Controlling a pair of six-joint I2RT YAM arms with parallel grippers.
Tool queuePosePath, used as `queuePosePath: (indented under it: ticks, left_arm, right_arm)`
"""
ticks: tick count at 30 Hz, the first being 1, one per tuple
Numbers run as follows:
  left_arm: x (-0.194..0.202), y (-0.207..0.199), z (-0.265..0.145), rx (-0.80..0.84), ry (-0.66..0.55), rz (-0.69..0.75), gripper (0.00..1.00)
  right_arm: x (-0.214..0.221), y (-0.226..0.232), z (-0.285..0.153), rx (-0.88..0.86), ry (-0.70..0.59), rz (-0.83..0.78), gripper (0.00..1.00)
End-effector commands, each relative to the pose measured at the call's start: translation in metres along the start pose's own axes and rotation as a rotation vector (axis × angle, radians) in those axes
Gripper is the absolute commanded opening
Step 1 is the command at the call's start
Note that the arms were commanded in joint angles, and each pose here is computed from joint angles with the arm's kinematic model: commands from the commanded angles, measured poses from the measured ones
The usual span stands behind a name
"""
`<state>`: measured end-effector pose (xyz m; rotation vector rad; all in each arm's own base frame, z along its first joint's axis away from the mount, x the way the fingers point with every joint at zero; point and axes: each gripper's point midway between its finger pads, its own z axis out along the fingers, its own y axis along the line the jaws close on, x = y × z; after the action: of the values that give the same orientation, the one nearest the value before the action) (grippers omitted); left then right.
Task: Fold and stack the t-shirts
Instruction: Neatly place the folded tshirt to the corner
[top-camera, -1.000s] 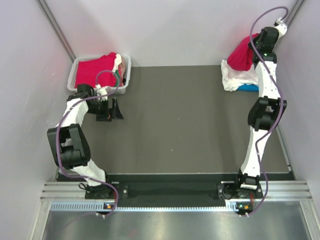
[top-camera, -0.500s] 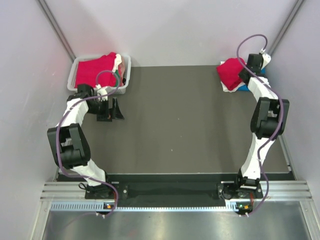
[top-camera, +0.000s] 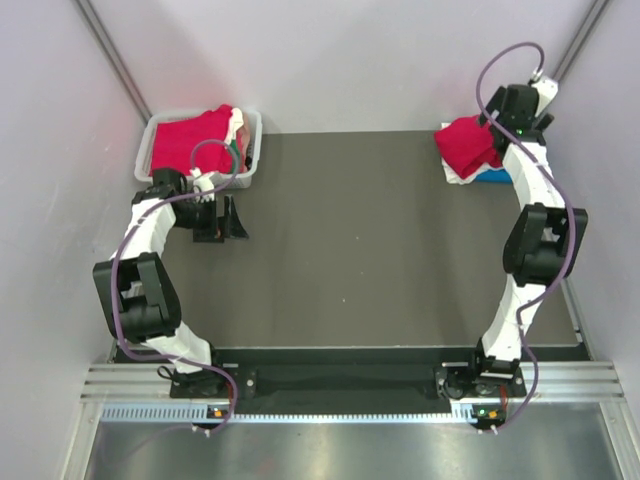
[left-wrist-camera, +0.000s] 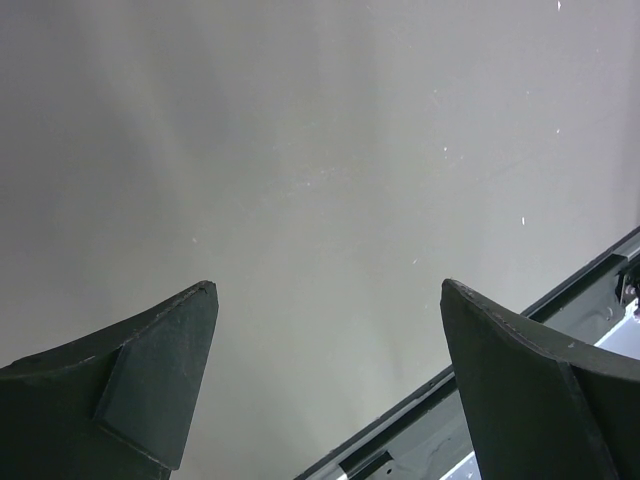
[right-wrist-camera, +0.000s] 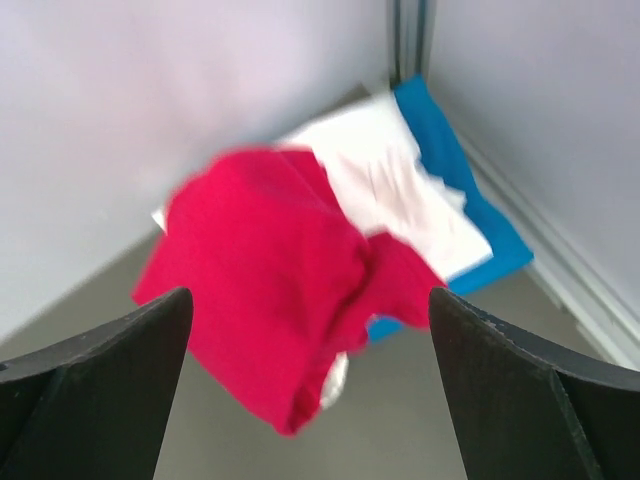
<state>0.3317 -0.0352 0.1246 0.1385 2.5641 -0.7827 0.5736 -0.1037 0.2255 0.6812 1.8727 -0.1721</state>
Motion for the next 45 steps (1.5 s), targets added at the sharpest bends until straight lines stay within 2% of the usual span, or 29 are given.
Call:
queuePosePath:
  ticks: [1, 3, 5, 6, 7, 9, 11, 13, 14, 16, 17, 19, 20, 24, 28, 31, 32, 33, 38, 41, 44, 45]
  left_arm:
    - [-0.001, -0.009, -0.009, 0.017, -0.024, 0.030, 0.97]
    - [0.000, -0.008, -0.011, 0.009, -0.023, 0.033, 0.97]
    - [0.003, -0.007, -0.012, -0.002, -0.011, 0.036, 0.97]
    - [0.003, -0.007, -0.013, -0.007, -0.011, 0.045, 0.97]
    - [0.003, -0.006, -0.015, -0.021, -0.012, 0.052, 0.97]
    - [0.003, -0.008, -0.017, -0.020, -0.012, 0.053, 0.97]
    - [0.001, -0.011, -0.019, -0.009, -0.018, 0.056, 0.97]
    - [-0.003, -0.014, -0.021, 0.003, -0.028, 0.047, 0.97]
    - [-0.004, -0.017, -0.021, 0.013, -0.032, 0.046, 0.97]
    - [-0.009, -0.019, -0.021, 0.029, -0.034, 0.034, 0.97]
    - [-0.010, -0.019, -0.020, 0.031, -0.032, 0.029, 0.97]
    - [-0.013, -0.018, -0.020, 0.030, -0.030, 0.027, 0.97]
    - [-0.013, -0.017, -0.020, 0.026, -0.031, 0.029, 0.97]
    - [-0.016, -0.020, -0.027, 0.014, -0.044, 0.051, 0.97]
    - [-0.016, -0.023, -0.033, 0.007, -0.047, 0.069, 0.97]
    - [-0.015, -0.024, -0.035, 0.003, -0.045, 0.074, 0.97]
    - [-0.015, -0.024, -0.035, 0.002, -0.045, 0.073, 0.97]
    - [-0.015, -0.024, -0.036, 0.001, -0.048, 0.075, 0.97]
    - [-0.018, -0.027, -0.041, -0.001, -0.055, 0.089, 0.98]
    - [-0.025, -0.030, -0.046, -0.004, -0.074, 0.100, 0.98]
    - [-0.034, -0.035, -0.054, -0.002, -0.094, 0.109, 0.98]
    - [-0.036, -0.038, -0.057, -0.001, -0.098, 0.112, 0.98]
  right_arm:
    - [-0.037, 0.009, 0.025, 0.005, -0.078, 0.012, 0.99]
    - [-0.053, 0.014, 0.036, -0.014, -0.114, 0.032, 0.99]
    - [-0.038, 0.013, 0.059, -0.023, -0.072, 0.030, 0.99]
    - [-0.056, 0.017, 0.059, -0.031, -0.104, 0.045, 1.00]
    - [-0.034, 0.012, 0.074, -0.016, -0.050, 0.038, 1.00]
    - [-0.038, 0.011, 0.077, -0.015, -0.039, 0.052, 1.00]
    - [-0.013, 0.007, 0.080, -0.012, 0.019, 0.030, 1.00]
    - [-0.010, 0.005, 0.068, -0.016, 0.024, 0.033, 1.00]
    - [0.018, -0.002, 0.070, -0.008, 0.064, 0.021, 1.00]
    - [0.020, -0.005, 0.056, -0.013, 0.065, 0.023, 1.00]
    - [0.045, -0.009, 0.054, -0.003, 0.108, 0.005, 1.00]
    - [0.052, -0.016, 0.045, 0.017, 0.124, -0.008, 1.00]
    - [0.069, -0.024, 0.042, 0.039, 0.155, -0.022, 1.00]
    - [0.084, -0.047, 0.032, 0.119, 0.165, -0.039, 0.99]
    - [0.095, -0.055, 0.041, 0.147, 0.192, -0.091, 1.00]
    - [0.074, -0.044, 0.052, 0.121, 0.160, -0.111, 0.99]
    - [0.049, -0.035, 0.053, 0.100, 0.115, -0.095, 1.00]
    - [0.045, -0.029, 0.055, 0.074, 0.114, -0.088, 1.00]
    - [-0.014, 0.005, 0.037, -0.033, 0.014, -0.043, 1.00]
    - [-0.053, 0.028, 0.003, -0.110, -0.054, -0.037, 1.00]
    - [-0.068, 0.060, -0.031, -0.254, -0.059, -0.035, 1.00]
    - [-0.084, 0.075, -0.059, -0.339, -0.081, -0.034, 1.00]
